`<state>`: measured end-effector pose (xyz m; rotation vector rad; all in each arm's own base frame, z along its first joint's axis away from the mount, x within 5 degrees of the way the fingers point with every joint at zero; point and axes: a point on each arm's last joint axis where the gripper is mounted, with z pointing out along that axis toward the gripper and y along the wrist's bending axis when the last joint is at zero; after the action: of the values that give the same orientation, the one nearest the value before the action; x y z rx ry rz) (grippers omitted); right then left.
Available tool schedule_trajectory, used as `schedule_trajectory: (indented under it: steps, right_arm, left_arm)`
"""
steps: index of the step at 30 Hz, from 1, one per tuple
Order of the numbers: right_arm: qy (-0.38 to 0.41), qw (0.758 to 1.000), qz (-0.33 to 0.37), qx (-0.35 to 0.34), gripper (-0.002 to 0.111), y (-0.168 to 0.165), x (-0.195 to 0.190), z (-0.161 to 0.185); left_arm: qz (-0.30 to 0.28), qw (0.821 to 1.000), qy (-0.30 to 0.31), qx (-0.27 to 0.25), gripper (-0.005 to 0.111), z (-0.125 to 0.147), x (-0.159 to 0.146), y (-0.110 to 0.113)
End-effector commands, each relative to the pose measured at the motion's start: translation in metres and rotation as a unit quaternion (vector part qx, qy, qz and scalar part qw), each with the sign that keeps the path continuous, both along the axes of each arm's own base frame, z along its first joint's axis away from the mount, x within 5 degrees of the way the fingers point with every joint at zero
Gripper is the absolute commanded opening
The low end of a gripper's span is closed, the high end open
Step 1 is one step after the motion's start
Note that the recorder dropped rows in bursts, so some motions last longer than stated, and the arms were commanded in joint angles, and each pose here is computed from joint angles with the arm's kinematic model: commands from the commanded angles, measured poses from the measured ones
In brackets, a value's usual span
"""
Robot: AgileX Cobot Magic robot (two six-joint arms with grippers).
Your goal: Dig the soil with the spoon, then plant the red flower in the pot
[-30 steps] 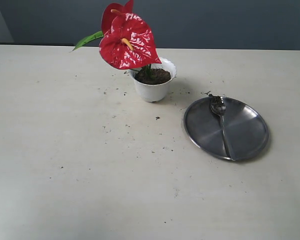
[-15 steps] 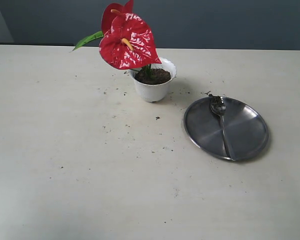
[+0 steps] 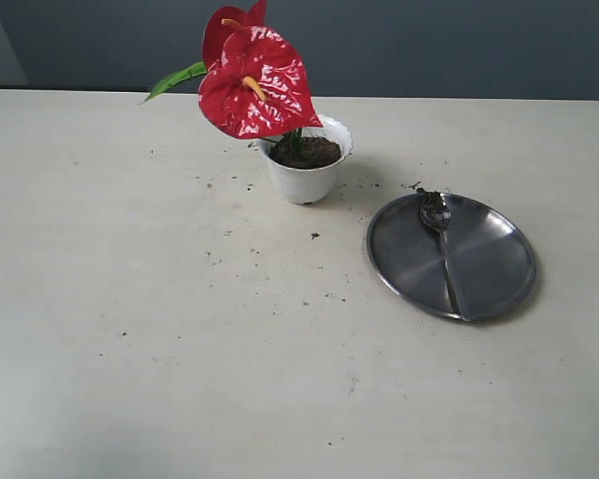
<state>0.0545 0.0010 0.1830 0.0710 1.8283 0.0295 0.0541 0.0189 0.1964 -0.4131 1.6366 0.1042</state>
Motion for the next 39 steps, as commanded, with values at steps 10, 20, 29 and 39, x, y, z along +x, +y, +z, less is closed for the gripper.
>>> schedule_trajectory:
  steps: [10, 20, 29, 39]
  right_arm:
    - [-0.003, 1.000, -0.002, -0.001, -0.001, 0.000, 0.000, 0.000]
    - [-0.003, 1.000, -0.002, -0.001, -0.001, 0.000, 0.000, 0.000]
    - [-0.003, 1.000, -0.002, -0.001, -0.001, 0.000, 0.000, 0.000]
    - [-0.003, 1.000, -0.002, -0.001, -0.001, 0.000, 0.000, 0.000]
  left_arm:
    - [0.004, 0.999, 0.032, 0.014, 0.000, -0.006, -0.002, 0.000]
    - [0.008, 0.998, 0.067, -0.009, 0.000, -0.013, -0.004, 0.000]
    - [0.009, 0.997, 0.077, -0.011, 0.000, -0.015, -0.005, 0.001]
    - [-0.012, 0.997, 0.078, 0.018, 0.000, -0.014, -0.004, -0.001]
